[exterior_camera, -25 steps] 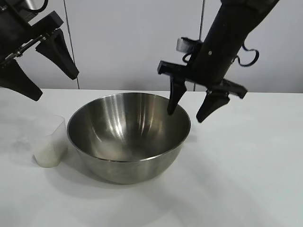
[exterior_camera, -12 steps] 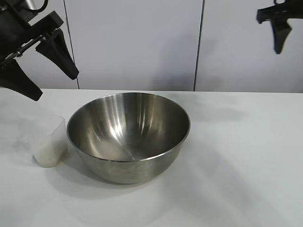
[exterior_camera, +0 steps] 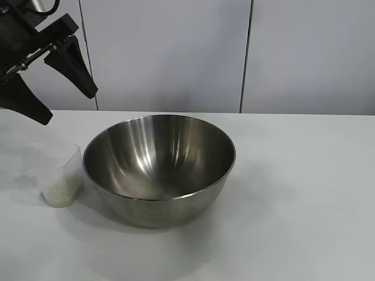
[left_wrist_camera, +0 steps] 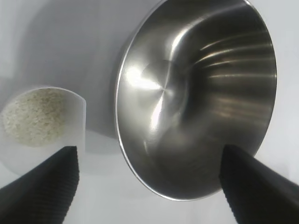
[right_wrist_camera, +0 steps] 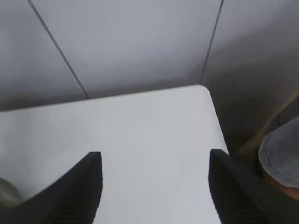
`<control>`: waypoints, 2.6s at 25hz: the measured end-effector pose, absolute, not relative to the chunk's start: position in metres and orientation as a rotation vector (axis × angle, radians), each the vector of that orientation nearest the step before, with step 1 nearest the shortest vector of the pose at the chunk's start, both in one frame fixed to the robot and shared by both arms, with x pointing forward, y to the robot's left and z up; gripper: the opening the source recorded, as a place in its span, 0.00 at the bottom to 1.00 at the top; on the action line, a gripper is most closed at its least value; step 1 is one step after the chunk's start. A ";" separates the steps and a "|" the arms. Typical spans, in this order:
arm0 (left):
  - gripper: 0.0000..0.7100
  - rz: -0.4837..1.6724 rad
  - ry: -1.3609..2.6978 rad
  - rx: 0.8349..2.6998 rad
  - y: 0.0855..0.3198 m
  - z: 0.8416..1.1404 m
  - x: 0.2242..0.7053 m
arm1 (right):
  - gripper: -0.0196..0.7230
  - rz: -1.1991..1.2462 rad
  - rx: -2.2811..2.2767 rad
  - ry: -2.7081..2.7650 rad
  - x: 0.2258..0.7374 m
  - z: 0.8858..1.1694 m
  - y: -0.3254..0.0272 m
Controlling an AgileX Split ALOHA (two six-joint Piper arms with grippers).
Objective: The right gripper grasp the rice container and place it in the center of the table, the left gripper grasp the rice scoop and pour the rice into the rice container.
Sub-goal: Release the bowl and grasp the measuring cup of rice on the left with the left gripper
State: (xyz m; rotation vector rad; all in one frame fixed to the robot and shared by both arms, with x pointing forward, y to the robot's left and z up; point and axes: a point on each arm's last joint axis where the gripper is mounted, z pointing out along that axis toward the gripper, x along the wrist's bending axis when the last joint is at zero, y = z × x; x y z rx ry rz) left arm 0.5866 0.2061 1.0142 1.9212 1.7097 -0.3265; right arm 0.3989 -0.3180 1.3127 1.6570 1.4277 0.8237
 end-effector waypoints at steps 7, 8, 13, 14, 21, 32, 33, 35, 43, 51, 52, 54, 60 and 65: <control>0.84 -0.327 1.710 1.920 0.206 1.014 0.587 | 0.63 1.100 1.297 1.197 0.181 1.315 -0.296; 0.84 -0.327 1.710 1.920 0.206 1.014 0.587 | 0.63 1.121 1.262 1.166 0.157 1.305 -0.294; 0.84 -0.327 1.710 1.920 0.206 1.014 0.587 | 0.63 1.125 1.190 1.136 0.103 1.239 -0.290; 0.84 -0.327 1.710 1.920 0.206 1.014 0.587 | 0.63 1.117 1.189 1.143 0.101 1.224 -0.290; 0.84 -0.327 1.710 1.920 0.206 1.014 0.587 | 0.63 0.968 1.335 1.326 0.147 1.139 -0.295; 0.84 -0.327 1.710 1.920 0.206 1.014 0.587 | 0.63 0.861 1.555 1.488 0.224 1.056 -0.300; 0.84 -0.327 1.710 1.920 0.206 1.014 0.587 | 0.63 0.856 1.562 1.494 0.227 1.052 -0.300; 0.84 -0.327 1.710 1.920 0.206 1.014 0.587 | 0.63 0.842 1.580 1.513 0.231 1.044 -0.300; 0.84 -0.327 1.710 1.920 0.206 1.014 0.587 | 0.63 0.837 1.590 1.519 0.233 1.041 -0.301; 0.84 -0.327 1.710 1.920 0.206 1.014 0.587 | 0.63 0.839 1.588 1.517 0.233 1.041 -0.301; 0.84 -0.327 1.710 1.920 0.206 1.014 0.587 | 0.63 0.839 1.588 1.517 0.233 1.041 -0.301; 0.84 -0.321 1.710 1.917 0.206 1.014 0.587 | 0.63 0.839 1.588 1.517 0.233 1.041 -0.301; 0.84 -0.169 1.697 1.857 0.209 1.016 0.598 | 0.63 0.840 1.587 1.515 0.233 1.041 -0.301; 0.77 0.173 1.519 1.840 0.212 1.035 0.606 | 0.63 0.840 1.587 1.515 0.233 1.041 -0.301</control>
